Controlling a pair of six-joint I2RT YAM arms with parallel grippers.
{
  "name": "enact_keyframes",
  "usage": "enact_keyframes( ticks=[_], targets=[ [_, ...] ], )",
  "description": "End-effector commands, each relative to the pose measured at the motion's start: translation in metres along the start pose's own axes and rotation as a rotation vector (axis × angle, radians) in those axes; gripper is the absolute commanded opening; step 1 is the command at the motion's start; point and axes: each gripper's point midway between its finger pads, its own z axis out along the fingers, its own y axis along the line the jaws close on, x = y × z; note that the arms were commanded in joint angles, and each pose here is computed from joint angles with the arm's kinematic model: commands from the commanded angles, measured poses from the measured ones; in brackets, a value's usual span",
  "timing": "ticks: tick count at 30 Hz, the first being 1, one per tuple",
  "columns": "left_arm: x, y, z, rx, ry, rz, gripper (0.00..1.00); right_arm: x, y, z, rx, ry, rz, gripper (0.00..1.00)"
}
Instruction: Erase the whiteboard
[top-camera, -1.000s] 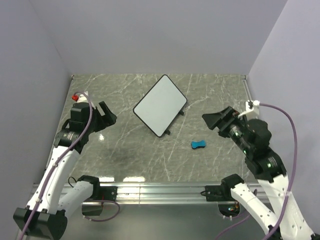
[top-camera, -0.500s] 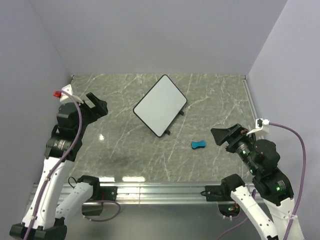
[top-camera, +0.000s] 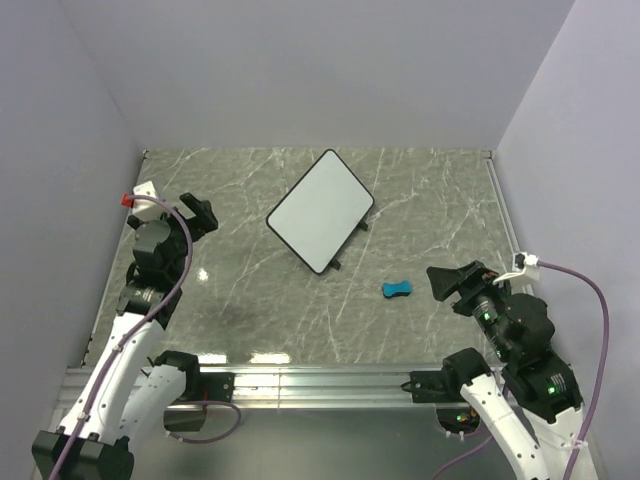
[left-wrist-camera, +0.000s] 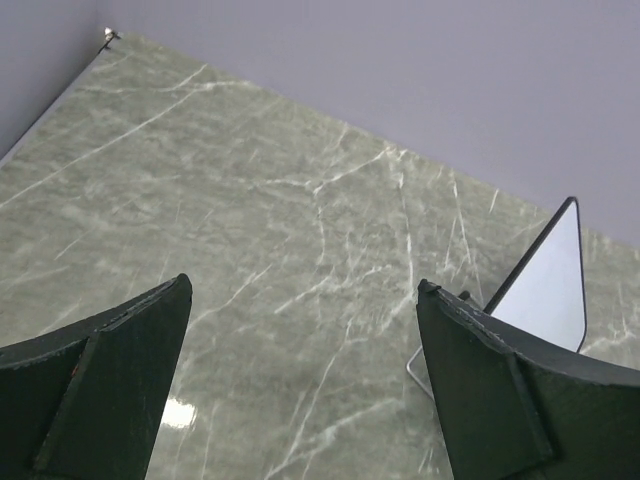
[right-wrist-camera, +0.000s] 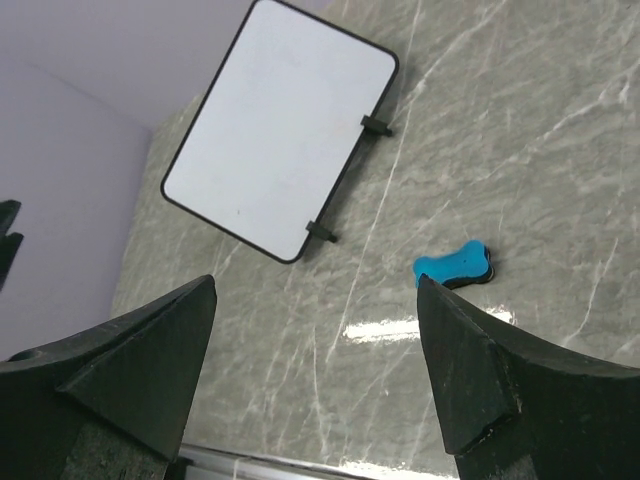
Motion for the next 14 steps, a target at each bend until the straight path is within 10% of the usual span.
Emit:
enact_keyframes(
  ticks=[1, 14],
  targets=[
    [-0.029, -0.014, -0.002, 0.084, -0.166, -0.033, 0.99, -0.014, 0.0, -0.001, 0.001, -0.078, 0.016, 0.88],
    [-0.017, -0.01, 0.013, 0.067, -0.152, 0.059, 0.99, -0.04, 0.028, 0.029, -0.046, -0.136, 0.044, 0.93]
  ],
)
